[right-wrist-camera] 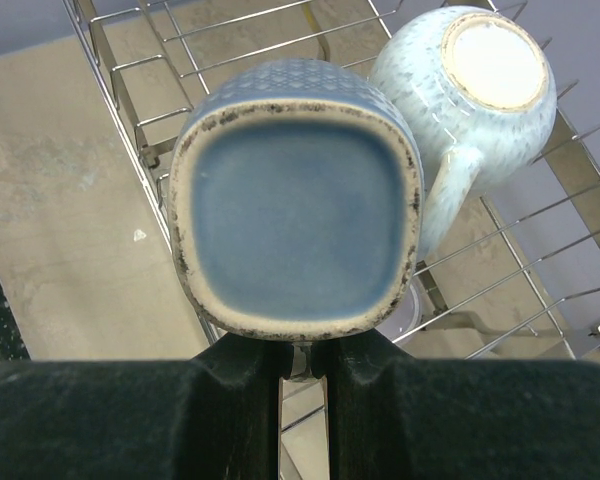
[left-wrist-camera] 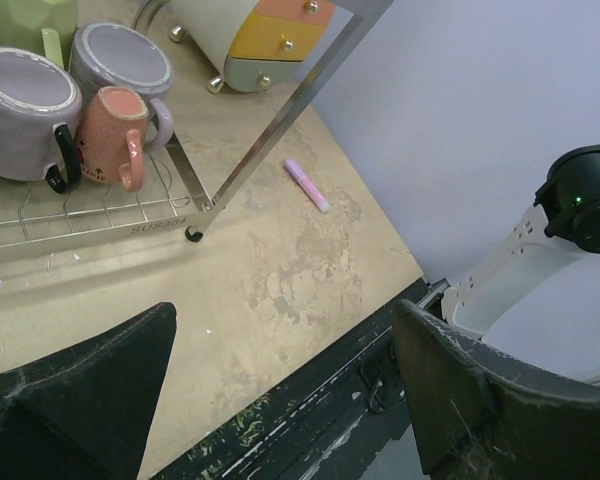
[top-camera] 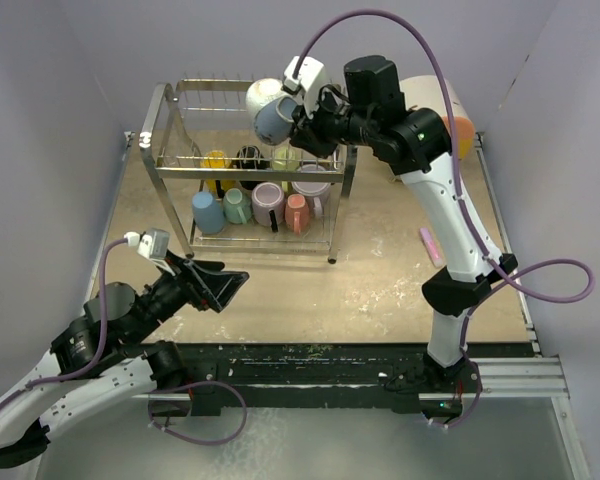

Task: Load the cups into the dish rack
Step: Turn the cup upside down in the dish rack.

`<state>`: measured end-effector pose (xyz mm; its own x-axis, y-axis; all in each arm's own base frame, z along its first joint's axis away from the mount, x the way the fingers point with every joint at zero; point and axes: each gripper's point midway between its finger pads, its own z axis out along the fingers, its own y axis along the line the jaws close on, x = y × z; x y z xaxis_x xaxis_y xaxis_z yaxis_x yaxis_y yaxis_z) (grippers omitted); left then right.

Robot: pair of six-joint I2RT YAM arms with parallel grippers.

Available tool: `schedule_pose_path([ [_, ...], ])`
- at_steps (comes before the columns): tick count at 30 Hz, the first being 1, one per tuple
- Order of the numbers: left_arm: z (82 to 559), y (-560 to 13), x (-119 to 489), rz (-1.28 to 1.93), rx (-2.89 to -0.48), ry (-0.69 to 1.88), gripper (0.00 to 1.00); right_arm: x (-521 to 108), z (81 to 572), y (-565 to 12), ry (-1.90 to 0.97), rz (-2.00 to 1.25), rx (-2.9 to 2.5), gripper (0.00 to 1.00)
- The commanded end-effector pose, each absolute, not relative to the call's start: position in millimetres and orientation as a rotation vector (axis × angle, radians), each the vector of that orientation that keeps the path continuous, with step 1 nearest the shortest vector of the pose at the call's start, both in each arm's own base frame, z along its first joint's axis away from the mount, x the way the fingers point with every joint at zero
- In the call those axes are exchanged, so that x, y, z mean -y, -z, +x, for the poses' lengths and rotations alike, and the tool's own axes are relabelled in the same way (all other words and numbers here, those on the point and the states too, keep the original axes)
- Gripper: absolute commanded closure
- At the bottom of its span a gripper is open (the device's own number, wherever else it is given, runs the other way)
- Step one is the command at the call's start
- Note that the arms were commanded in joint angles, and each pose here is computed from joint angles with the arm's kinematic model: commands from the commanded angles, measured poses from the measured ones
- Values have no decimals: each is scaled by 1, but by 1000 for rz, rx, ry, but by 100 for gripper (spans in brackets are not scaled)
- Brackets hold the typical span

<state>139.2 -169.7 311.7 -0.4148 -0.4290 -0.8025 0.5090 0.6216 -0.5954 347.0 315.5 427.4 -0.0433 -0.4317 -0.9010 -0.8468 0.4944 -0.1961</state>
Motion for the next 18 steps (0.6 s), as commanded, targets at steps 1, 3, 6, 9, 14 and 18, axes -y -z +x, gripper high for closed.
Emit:
schedule_pose_path([
  [1, 140, -313, 170, 49, -1707, 1043, 9, -305, 342, -455, -447, -1085, -1585, 100],
  [3, 140, -312, 171, 46, -1707, 1046, 9, -305, 344, -452, -438, -1089, -1593, 100],
  [6, 139, -312, 171, 46, -1706, 1050, 9, -304, 349, -448, -419, -1084, -1606, 100],
  [9, 139, -311, 170, 44, -1711, 1050, 9, -304, 351, -444, -408, -1084, -1619, 100],
  [14, 137, -309, 168, 35, -1717, 1055, 9, -299, 357, -439, -386, -1073, -1640, 100],
  [18, 137, -308, 168, 31, -1716, 1060, 9, -295, 360, -437, -384, -1061, -1656, 100],
])
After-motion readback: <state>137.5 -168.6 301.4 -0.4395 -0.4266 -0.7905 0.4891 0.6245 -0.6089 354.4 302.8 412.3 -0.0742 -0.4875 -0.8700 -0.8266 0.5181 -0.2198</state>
